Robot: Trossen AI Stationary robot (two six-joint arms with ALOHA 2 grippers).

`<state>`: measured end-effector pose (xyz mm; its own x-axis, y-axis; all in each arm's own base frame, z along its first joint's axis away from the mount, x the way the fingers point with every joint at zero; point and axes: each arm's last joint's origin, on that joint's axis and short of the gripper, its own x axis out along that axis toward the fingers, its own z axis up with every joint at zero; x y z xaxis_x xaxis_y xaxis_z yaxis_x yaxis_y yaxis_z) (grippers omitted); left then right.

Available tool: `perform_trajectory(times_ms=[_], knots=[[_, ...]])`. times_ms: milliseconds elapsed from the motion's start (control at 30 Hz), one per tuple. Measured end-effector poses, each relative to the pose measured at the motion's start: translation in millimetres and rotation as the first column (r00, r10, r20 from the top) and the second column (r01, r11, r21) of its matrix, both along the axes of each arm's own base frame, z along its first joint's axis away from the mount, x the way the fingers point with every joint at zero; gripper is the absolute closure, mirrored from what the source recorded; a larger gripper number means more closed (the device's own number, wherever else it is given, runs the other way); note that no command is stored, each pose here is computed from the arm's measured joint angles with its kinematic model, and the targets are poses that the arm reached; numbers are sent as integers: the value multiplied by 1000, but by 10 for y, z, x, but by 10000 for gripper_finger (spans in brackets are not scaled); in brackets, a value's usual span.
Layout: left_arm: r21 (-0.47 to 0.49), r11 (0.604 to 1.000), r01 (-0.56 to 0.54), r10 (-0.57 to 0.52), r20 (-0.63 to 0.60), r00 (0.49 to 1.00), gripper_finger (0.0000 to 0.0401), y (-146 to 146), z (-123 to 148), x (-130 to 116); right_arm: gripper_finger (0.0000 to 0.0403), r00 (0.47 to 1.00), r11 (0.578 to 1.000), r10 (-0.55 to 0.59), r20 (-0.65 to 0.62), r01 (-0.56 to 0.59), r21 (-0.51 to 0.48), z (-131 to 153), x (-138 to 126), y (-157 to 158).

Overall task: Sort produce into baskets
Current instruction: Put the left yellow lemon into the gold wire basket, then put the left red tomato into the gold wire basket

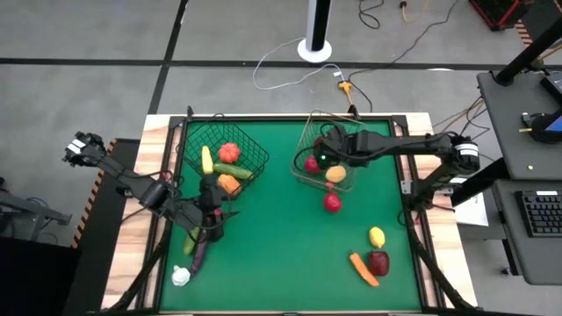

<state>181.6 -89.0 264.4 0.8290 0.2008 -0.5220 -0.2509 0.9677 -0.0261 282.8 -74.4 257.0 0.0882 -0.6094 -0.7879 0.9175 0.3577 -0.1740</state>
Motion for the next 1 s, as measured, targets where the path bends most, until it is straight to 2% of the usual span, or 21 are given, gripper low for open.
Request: perform_trajectory(times_ms=[300,500,633,833,1000], knots=[[-66,997,26,-27,-14,1000,214,-18,-7,-2,140,1000,1000,8,-6,-8,-3,-1,1,-6],[-206,978,37,-52,-70,996,214,-36,-45,-27,126,1000,1000,20,-5,-20,-2,-1,9,25],[-342,939,37,-94,-150,984,214,-60,-89,-67,121,1000,1000,24,-2,-24,-2,0,15,35],[-434,898,-76,-35,-242,970,214,-49,-145,-125,121,1000,1000,30,7,-30,-8,4,27,31],[-553,808,-203,-24,-374,927,214,-55,-198,-193,120,999,999,45,9,-45,-12,8,39,29]])
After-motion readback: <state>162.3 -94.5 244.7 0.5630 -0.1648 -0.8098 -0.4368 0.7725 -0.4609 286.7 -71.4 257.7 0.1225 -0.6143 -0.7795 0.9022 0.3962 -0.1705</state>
